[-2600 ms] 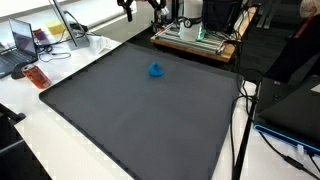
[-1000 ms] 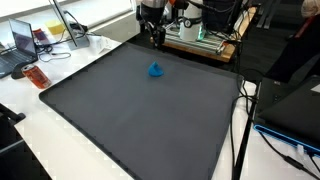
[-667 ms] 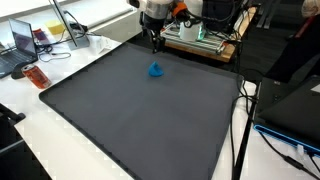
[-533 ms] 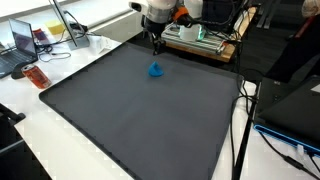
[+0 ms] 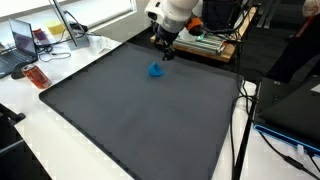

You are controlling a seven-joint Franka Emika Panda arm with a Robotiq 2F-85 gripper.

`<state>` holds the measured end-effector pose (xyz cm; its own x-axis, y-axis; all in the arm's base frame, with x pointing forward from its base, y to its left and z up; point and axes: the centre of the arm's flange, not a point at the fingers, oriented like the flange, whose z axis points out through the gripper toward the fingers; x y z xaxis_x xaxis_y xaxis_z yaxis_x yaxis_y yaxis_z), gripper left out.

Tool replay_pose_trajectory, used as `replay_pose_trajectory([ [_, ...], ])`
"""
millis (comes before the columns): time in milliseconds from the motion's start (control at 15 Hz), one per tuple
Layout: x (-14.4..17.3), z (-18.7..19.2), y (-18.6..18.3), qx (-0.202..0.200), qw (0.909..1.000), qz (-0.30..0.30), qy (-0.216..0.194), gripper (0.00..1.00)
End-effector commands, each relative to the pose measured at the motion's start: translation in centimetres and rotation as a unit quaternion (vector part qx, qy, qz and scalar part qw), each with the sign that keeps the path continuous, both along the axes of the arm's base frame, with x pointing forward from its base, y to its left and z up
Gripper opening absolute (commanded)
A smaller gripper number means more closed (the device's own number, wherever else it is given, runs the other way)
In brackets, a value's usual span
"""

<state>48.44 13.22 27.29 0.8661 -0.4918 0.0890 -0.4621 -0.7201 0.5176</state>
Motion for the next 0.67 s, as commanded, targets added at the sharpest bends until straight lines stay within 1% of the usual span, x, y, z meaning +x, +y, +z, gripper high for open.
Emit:
replay_pose_trajectory([
  [0, -2.7, -0.4, 1.1, 0.005, 0.9997, 0.008, -0.020, 1.00],
  [133, -3.9, -0.6, 1.7, 0.010, 0.9994, 0.024, -0.023, 1.00],
  [333, -5.3, -1.0, 2.4, 0.029, 0.9979, 0.048, -0.033, 1.00],
  [600, -6.7, -1.7, 2.7, 0.046, 0.9946, 0.069, -0.062, 1.00],
])
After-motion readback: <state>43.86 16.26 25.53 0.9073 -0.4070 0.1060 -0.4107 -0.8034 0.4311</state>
